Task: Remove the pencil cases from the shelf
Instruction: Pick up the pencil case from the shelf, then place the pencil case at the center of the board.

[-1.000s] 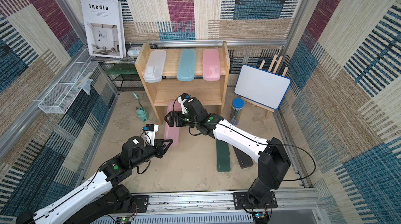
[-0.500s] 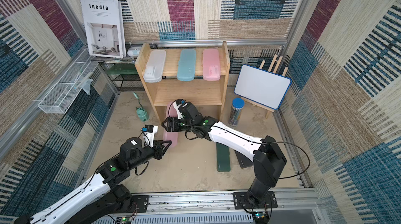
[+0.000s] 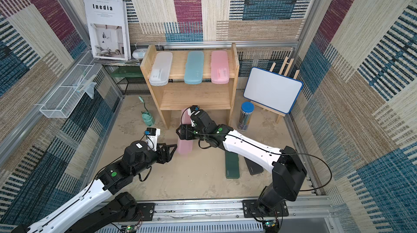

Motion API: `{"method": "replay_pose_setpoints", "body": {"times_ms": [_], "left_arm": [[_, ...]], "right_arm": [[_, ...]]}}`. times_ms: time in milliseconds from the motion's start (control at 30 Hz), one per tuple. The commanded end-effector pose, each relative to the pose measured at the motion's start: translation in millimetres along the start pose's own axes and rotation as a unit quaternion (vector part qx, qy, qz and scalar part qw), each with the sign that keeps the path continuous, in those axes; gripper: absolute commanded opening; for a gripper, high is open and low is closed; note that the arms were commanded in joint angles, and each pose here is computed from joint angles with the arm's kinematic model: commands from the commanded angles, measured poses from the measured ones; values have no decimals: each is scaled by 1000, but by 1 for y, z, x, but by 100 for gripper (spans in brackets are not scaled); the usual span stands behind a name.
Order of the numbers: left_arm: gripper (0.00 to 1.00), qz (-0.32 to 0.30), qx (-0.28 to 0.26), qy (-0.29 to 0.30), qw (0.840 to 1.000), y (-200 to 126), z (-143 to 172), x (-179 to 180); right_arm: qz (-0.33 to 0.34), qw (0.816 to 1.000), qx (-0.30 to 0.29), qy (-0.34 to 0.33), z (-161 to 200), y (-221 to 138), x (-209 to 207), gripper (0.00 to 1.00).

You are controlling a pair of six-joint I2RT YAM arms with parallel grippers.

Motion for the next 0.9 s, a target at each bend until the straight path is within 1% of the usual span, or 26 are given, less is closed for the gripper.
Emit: {"method": "replay_pose_setpoints", "body": {"times_ms": [0, 133, 233, 300, 500, 600, 733, 800, 867], "left_arm": [[74, -95, 0, 13, 995, -3, 1, 32], [74, -93, 5, 5, 996, 5, 2, 31], [75, -90, 13, 1, 996, 12, 4, 30], [75, -86, 19, 1, 996, 16, 5, 28], [76, -89, 29, 2, 996, 17, 7, 28], [76, -90, 32, 1, 995, 16, 11, 29], [76, -95, 36, -2, 995, 15, 15, 33], [76, -96, 38, -1, 995, 15, 16, 34], [76, -96, 39, -2, 995, 15, 16, 35]], "right_arm": [[99, 991, 82, 32, 59, -6, -59, 55], [145, 980, 120, 70, 99, -14, -96, 56], [172, 972, 137, 79, 113, -12, -112, 57], [201, 964, 150, 84, 118, -6, -122, 59], [269, 939, 201, 74, 130, 19, -148, 61], [282, 934, 204, 75, 129, 24, -155, 61], [302, 929, 201, 74, 122, 21, -164, 63], [305, 928, 200, 74, 118, 19, -167, 65], [306, 928, 200, 72, 116, 19, -169, 69]]}}
Point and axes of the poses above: each gripper's point midway between its finger pads, its own y axis out along the fingers, its own x axis along the line the jaws close on, z = x × y, the point moved 1 cm from there along -y, back along the fingers, and after that the axes turned 5 degrees about y, right-handed, at the moved point
